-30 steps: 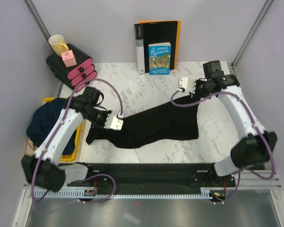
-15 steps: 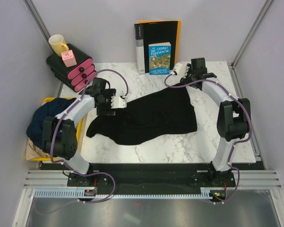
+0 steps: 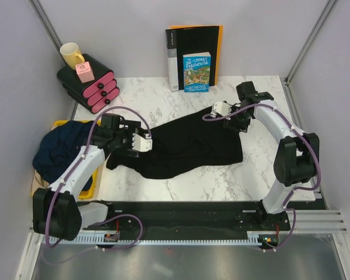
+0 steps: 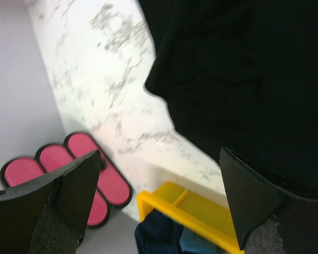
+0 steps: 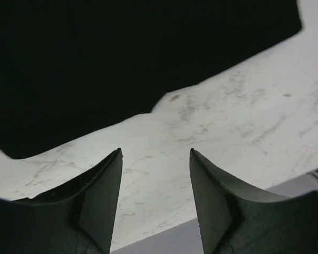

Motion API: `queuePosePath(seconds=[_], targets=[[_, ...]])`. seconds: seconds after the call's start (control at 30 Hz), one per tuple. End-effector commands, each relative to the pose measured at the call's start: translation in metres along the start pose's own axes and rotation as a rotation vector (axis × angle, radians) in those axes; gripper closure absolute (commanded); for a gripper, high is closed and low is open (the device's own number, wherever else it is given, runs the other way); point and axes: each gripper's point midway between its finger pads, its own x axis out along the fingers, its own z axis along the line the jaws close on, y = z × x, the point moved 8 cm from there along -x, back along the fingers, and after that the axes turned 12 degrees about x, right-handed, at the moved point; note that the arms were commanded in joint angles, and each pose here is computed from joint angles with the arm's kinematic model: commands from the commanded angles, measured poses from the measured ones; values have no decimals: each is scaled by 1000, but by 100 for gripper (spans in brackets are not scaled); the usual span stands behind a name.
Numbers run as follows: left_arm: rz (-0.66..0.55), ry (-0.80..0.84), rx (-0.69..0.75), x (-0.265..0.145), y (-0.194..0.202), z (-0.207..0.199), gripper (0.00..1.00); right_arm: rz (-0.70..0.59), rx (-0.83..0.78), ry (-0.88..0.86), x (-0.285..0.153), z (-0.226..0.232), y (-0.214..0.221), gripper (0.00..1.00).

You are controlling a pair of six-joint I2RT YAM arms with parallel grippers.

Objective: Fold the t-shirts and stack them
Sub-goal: Flatten the tshirt out

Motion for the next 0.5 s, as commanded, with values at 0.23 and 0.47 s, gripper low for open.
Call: queuePosePath(seconds=[0.23,0.47], targets=[[-155,108,-55,50,-4,28,1,44,-98,-361,17,97,7,40],[-159,124,-41,55,-5,25,1,69,-122,-381,18,122,19,37]])
